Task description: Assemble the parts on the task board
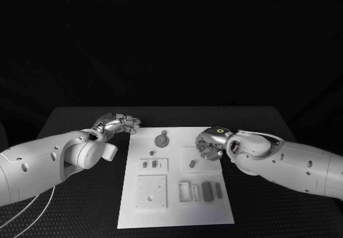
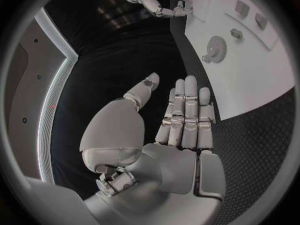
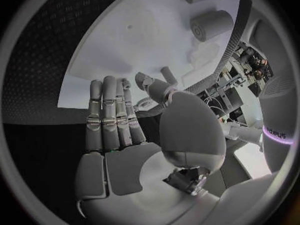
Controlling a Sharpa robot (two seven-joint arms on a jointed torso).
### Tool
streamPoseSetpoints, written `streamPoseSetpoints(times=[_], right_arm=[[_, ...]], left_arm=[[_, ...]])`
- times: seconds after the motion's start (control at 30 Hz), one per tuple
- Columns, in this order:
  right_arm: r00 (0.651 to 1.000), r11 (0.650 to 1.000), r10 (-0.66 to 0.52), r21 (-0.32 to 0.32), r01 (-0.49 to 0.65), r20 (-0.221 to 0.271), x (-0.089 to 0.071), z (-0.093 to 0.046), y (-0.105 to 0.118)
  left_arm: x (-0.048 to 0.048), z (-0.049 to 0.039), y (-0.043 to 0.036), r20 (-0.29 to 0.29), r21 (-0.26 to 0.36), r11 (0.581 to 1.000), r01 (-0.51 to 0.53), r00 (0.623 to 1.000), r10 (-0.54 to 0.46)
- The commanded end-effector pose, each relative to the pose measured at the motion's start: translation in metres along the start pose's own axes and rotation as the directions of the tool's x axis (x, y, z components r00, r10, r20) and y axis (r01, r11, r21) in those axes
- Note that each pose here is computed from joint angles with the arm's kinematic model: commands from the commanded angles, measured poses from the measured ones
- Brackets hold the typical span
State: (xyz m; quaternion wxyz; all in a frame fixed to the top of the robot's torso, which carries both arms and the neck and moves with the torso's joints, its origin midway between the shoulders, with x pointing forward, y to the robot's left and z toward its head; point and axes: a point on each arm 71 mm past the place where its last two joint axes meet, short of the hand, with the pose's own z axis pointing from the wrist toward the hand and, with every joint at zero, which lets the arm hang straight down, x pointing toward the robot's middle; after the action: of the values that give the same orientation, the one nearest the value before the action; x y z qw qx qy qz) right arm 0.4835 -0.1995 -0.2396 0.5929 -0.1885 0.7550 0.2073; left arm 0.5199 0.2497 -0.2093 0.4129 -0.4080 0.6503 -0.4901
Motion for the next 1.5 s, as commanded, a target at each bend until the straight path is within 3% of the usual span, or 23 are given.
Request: streamPoseSetpoints(times=[0.03, 1.03, 1.5], right_arm=[[0.999, 1.000, -0.028, -0.009, 0.028, -0.019, 0.003, 0.001, 0.003], [0.991, 0.991, -0.134, -0.009, 0.134, -0.011, 0.018, 0.007, 0.014], [0.985, 0.987, -0.158, -0.017, 0.160, 0.071, 0.012, 0.007, 0.019]], left_arm=[[0.0025, 0.0002, -0.0015, -0.021, 0.007, 1.000, 0.012, 1.000, -0.012], [0.0010, -0.0001, -0.0003, -0.024, -0.006, 1.000, 0.012, 1.000, -0.012], [0.0008, -0.0004, -0.0004, -0.020, -0.004, 1.000, 0.006, 1.000, -0.006]])
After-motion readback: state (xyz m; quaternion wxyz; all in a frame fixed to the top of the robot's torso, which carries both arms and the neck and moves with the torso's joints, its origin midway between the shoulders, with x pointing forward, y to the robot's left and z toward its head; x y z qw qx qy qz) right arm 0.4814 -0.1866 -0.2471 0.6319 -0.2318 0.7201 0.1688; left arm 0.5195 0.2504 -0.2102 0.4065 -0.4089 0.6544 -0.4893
